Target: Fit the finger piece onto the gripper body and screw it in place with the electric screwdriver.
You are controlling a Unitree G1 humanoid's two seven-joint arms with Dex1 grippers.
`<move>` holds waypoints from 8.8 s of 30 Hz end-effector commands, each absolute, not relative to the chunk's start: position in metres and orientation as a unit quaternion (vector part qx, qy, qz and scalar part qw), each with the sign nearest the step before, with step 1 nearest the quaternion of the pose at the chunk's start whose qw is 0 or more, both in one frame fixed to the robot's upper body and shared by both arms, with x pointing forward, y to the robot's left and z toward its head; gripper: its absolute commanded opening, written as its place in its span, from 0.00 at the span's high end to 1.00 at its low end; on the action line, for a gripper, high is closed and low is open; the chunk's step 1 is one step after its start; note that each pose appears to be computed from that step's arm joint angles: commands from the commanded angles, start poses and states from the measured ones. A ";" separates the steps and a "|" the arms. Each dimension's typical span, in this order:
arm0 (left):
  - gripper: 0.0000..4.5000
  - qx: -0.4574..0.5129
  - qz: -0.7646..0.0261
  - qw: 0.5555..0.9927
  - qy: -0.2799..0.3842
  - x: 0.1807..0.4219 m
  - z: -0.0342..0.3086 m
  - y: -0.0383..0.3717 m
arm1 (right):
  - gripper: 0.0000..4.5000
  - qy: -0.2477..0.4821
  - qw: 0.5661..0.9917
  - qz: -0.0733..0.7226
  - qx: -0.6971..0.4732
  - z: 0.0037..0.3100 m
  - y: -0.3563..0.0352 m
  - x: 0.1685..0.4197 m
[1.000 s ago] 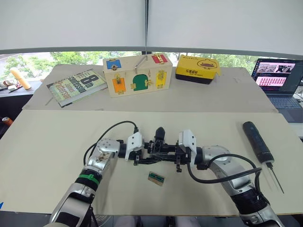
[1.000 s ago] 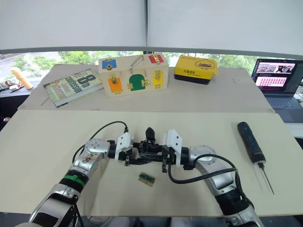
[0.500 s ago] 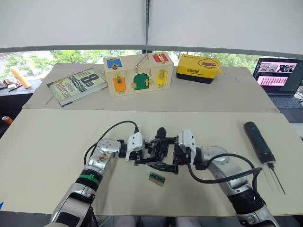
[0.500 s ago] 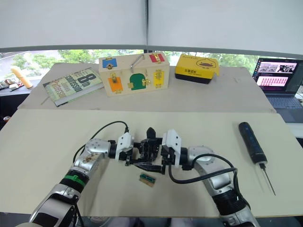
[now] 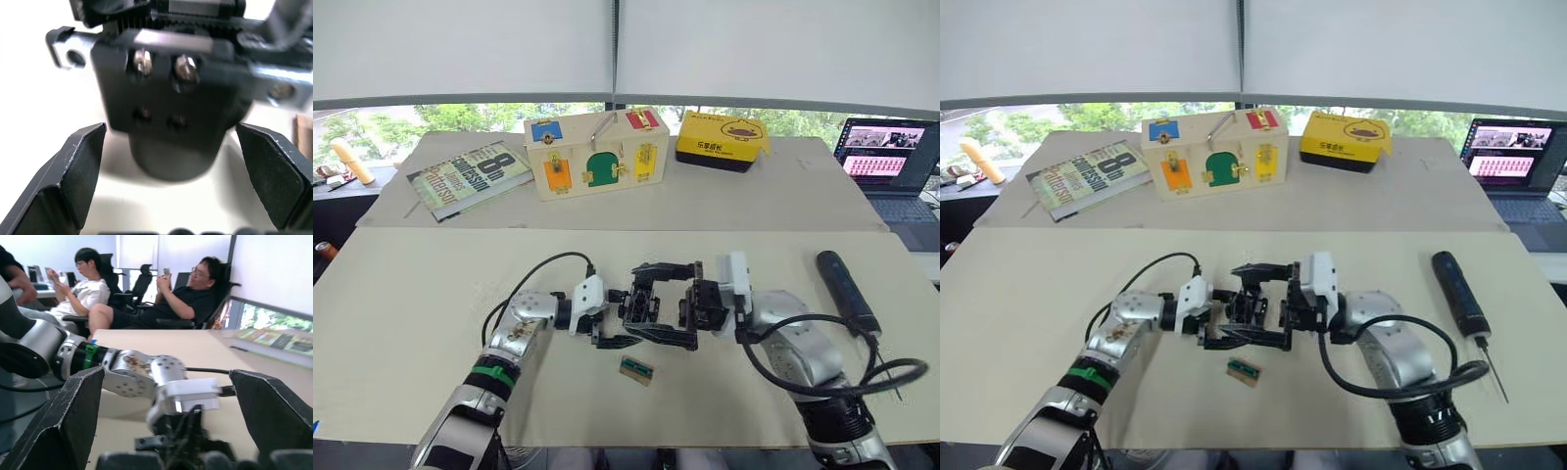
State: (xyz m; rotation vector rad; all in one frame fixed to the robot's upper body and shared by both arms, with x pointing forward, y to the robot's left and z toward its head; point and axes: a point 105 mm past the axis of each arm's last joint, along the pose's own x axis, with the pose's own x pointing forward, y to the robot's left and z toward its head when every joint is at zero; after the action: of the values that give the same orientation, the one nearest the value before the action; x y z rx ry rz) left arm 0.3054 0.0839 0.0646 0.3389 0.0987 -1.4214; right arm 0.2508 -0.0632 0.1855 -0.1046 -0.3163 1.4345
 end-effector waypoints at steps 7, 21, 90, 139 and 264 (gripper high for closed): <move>0.01 0.124 -0.606 0.785 0.024 0.286 0.104 0.161 | 0.00 -0.154 0.838 0.513 -0.099 0.222 -0.149 0.245; 0.01 0.079 -0.574 0.813 -0.061 0.272 0.197 0.172 | 0.00 -0.080 0.984 0.111 -0.116 0.175 -0.325 0.184; 0.00 0.113 -0.618 0.776 -0.047 0.237 0.178 0.165 | 0.56 0.303 0.864 0.364 -0.170 0.106 -0.249 0.271; 0.00 0.112 -0.649 0.751 -0.040 0.226 0.165 0.139 | 0.58 0.558 0.717 0.311 -0.280 0.113 -0.233 0.288; 0.00 0.137 -0.675 0.722 0.065 0.228 0.037 0.076 | 0.58 -0.145 0.714 0.682 -0.059 0.186 -0.081 0.199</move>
State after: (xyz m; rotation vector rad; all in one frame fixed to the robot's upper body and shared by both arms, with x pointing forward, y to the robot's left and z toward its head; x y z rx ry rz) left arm 0.2311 0.0771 0.0528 0.3133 0.0774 -1.4951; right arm 0.2058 -0.0813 0.1706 -0.1103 -0.2335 1.4996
